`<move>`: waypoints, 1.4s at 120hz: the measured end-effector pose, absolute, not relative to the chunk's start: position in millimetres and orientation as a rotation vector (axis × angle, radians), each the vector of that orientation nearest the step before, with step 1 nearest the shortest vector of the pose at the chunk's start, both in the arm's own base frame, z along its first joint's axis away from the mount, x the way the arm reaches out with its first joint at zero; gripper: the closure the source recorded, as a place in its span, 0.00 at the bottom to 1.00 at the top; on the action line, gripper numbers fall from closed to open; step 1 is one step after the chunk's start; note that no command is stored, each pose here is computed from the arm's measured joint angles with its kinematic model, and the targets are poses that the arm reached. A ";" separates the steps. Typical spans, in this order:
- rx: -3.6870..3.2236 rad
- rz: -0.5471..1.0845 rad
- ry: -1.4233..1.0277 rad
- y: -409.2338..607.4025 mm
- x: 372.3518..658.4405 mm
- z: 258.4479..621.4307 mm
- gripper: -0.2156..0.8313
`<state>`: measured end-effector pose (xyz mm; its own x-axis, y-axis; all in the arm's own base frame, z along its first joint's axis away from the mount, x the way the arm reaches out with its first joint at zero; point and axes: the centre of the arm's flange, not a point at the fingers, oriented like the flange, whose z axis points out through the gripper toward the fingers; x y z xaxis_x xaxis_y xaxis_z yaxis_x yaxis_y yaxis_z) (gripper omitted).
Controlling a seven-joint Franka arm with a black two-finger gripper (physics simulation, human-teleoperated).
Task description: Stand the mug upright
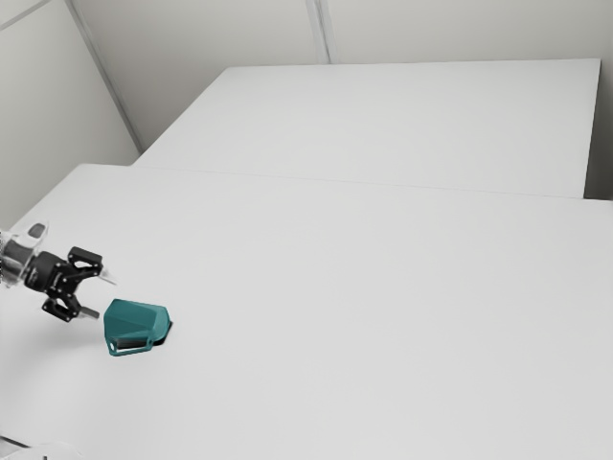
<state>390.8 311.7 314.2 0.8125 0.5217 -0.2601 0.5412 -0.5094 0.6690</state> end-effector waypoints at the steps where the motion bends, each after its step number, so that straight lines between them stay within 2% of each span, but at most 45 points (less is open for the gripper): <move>1: 2.208 -0.033 0.777 311.2 391.2 313.8 0.22; 75: 2.224 -0.079 0.736 281.3 419.1 292.0 0.22; 86: 2.230 -0.078 0.730 277.5 422.4 291.2 0.25; 103: 2.234 -0.074 0.734 277.2 423.5 290.8 0.38; 135: 2.240 -0.071 0.732 274.8 426.2 290.7 0.75; 154: 2.257 -0.074 0.702 264.4 433.9 294.8 0.86; 168: 2.288 -0.057 0.661 251.3 442.9 310.5 0.89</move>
